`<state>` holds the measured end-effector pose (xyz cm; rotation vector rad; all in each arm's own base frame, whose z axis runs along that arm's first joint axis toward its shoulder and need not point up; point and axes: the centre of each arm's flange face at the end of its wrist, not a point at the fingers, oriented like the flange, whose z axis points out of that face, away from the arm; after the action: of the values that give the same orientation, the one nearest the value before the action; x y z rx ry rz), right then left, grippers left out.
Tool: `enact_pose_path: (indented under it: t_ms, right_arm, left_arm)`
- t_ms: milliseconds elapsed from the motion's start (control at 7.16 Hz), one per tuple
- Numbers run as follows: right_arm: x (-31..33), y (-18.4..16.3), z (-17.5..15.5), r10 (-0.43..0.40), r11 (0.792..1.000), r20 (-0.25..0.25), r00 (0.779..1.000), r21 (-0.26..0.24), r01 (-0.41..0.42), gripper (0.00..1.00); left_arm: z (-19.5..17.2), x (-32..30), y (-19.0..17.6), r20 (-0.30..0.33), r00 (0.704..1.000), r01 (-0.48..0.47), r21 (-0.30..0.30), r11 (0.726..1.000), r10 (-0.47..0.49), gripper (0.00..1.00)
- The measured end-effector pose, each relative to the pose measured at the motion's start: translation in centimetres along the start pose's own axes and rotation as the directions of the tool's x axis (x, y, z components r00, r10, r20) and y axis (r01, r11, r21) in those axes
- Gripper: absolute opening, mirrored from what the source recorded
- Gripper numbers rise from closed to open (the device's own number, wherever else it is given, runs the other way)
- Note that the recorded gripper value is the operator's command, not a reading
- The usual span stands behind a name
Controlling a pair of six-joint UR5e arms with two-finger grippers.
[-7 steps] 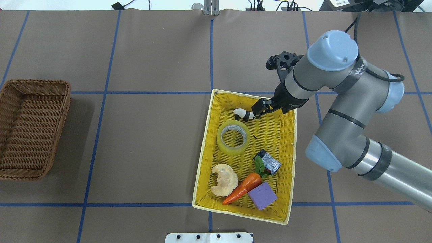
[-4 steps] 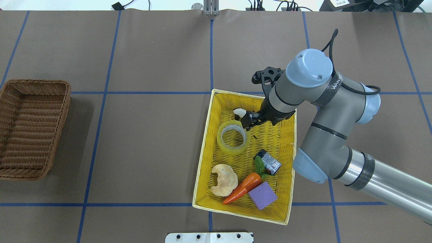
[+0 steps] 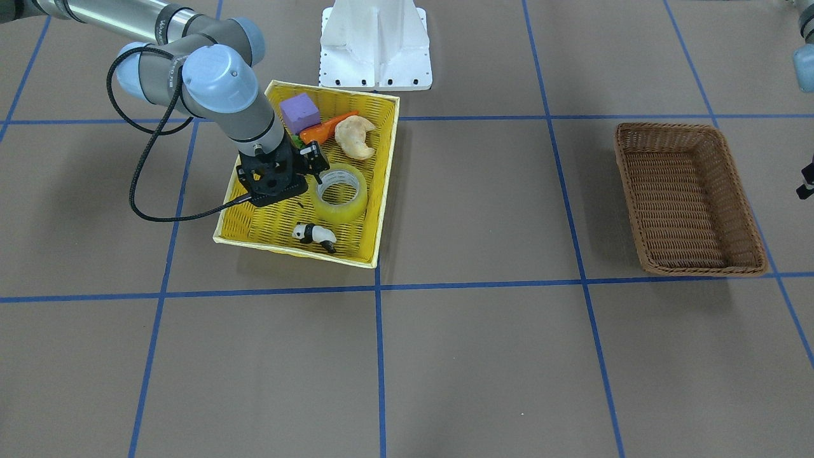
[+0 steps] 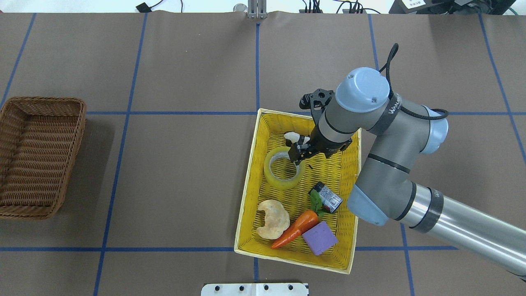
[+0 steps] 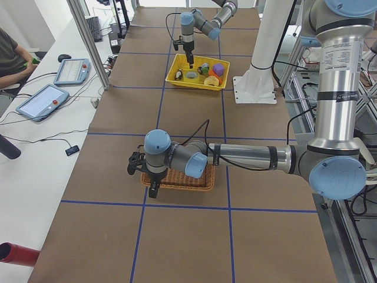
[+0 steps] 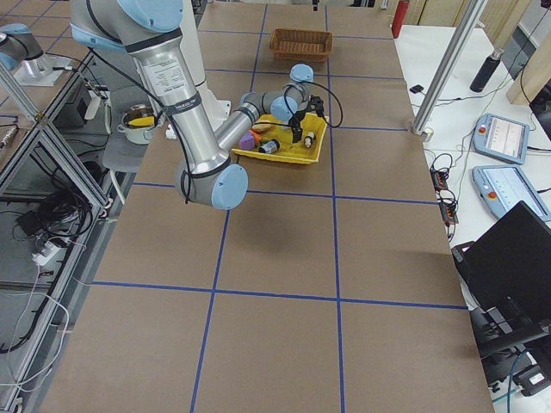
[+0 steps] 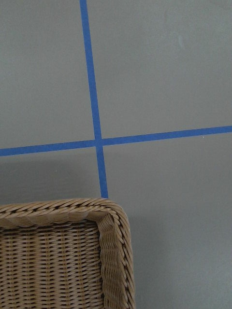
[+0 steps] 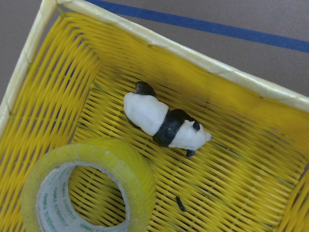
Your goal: Move tape to another basket
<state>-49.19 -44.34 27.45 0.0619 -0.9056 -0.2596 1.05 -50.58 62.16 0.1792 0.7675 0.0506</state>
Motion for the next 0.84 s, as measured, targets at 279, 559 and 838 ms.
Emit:
enact_pose_path:
  t_ms: [279,559,838]
  right_arm:
    - [-1.5,-0.7,1.6,0.023,1.0,-0.002,1.0,-0.017,-0.023,0.89]
    - [-1.4,-1.1,3.3,0.022,1.0,0.012,1.0,-0.013,-0.022,0.55]
    - [-1.0,-1.1,3.9,0.024,1.0,0.022,0.999,-0.008,-0.023,0.0]
  left_arm:
    - [-0.1,0.1,0.0,-0.002,1.0,0.0,0.001,1.0,0.0,0.98]
    - [-0.1,0.1,0.0,-0.002,1.0,-0.001,0.002,1.0,0.001,0.98]
    - [-0.2,0.2,-0.1,-0.003,1.0,-0.002,0.004,1.0,0.002,0.98]
